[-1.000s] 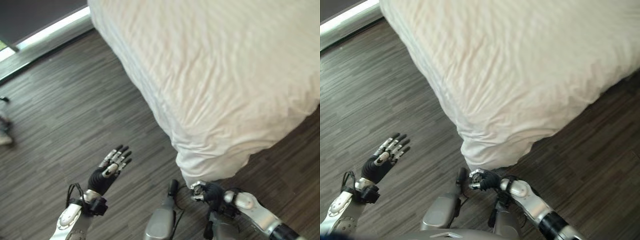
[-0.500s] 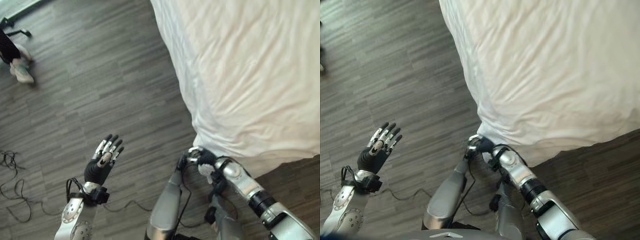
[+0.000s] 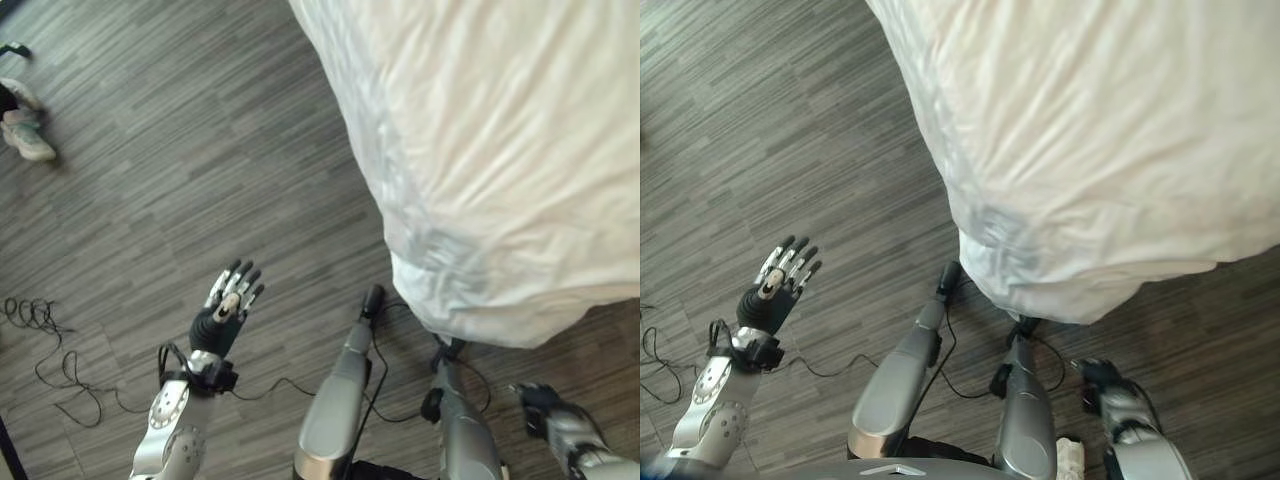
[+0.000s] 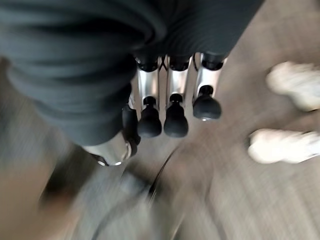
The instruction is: Making the bed.
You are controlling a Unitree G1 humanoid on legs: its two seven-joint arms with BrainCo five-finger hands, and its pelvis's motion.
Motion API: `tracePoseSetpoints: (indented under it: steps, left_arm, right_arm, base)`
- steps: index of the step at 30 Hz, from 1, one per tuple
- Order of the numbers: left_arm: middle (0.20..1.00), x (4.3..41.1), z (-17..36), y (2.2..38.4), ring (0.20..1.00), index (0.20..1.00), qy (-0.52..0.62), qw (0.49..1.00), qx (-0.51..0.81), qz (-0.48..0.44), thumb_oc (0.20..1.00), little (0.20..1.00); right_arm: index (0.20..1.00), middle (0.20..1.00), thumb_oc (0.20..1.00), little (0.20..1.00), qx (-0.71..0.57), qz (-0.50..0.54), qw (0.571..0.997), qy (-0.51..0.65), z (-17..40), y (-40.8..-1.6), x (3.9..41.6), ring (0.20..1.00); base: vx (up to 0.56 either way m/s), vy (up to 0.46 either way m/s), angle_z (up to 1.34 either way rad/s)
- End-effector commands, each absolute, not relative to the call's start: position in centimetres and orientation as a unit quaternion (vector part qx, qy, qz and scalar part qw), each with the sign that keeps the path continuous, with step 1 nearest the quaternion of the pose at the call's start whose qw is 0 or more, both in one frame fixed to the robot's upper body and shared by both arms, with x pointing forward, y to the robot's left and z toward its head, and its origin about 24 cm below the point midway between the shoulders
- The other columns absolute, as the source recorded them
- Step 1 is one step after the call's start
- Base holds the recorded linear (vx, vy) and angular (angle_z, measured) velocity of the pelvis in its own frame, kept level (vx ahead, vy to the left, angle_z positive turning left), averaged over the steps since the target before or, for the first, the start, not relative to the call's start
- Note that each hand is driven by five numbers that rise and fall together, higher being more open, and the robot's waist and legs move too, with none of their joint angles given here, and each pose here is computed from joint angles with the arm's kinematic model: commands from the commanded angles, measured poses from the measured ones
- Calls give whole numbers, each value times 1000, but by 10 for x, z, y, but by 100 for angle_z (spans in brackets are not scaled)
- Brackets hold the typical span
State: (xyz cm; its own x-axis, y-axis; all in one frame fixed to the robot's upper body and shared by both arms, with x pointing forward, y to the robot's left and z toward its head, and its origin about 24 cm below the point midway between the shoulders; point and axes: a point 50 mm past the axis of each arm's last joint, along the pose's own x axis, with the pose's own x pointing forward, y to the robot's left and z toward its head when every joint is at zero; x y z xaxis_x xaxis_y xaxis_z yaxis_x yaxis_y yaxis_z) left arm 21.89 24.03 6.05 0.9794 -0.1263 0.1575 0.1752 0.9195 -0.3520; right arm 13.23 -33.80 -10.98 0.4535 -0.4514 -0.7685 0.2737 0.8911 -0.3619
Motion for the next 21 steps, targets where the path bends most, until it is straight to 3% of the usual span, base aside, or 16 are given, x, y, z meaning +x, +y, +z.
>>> tracePoseSetpoints:
  steps: [1, 2, 5, 7, 9, 12, 13, 17, 20, 21]
  left_arm:
    - [1000, 215, 71, 242, 1000, 1000, -97, 976, -173, -91, 1000, 1000]
    - [1000, 218, 74, 242, 1000, 1000, -102, 975, -171, -98, 1000, 1000]
    - [1000, 220, 76, 241, 1000, 1000, -105, 975, -170, -102, 1000, 1000]
    - [1000, 223, 77, 237, 1000, 1000, -104, 974, -165, -114, 1000, 1000]
    - [1000, 228, 74, 224, 1000, 1000, -88, 973, -157, -144, 1000, 1000]
    - [1000, 229, 61, 215, 1000, 1000, -60, 972, -170, -148, 1000, 1000]
    - [1000, 227, 53, 212, 1000, 1000, -41, 980, -135, -141, 1000, 1000]
    - [1000, 221, 34, 207, 1000, 1000, -2, 987, -113, -111, 1000, 1000]
    - [1000, 211, -4, 182, 1000, 1000, 78, 981, -163, -71, 1000, 1000]
    - [1000, 211, -5, 182, 1000, 1000, 78, 981, -163, -71, 1000, 1000]
  right_arm:
    - [200, 200, 200, 200, -78, -239, 824, 507, -116, -345, 104, 200]
    - [200, 200, 200, 200, -47, -310, 809, 498, -108, -366, 82, 200]
    - [200, 200, 200, 200, -30, -354, 804, 477, -101, -378, 75, 200]
    - [200, 200, 200, 200, 16, -442, 801, 402, -82, -403, 69, 200]
    - [200, 200, 200, 200, 59, -521, 822, 221, -41, -429, 88, 200]
    - [228, 228, 228, 228, 56, -506, 850, 135, -22, -422, 112, 228]
    - [1000, 1000, 1000, 1000, 46, -451, 889, 63, -1, -402, 141, 1000]
    - [1000, 1000, 1000, 1000, 35, -384, 923, 22, 7, -363, 160, 1000]
    - [1000, 1000, 1000, 1000, 94, -221, 971, 2, 7, -276, 188, 1000]
    - [1000, 1000, 1000, 1000, 94, -221, 971, 2, 7, -276, 188, 1000]
  base:
    - [69, 26, -15]
    - [68, 26, -18]
    - [62, 22, -19]
    - [138, 29, -23]
    - [215, 22, -27]
    - [138, -8, -44]
    - [118, -6, -34]
    - [94, -31, -30]
    - [78, -77, -14]
    - [20, -66, -10]
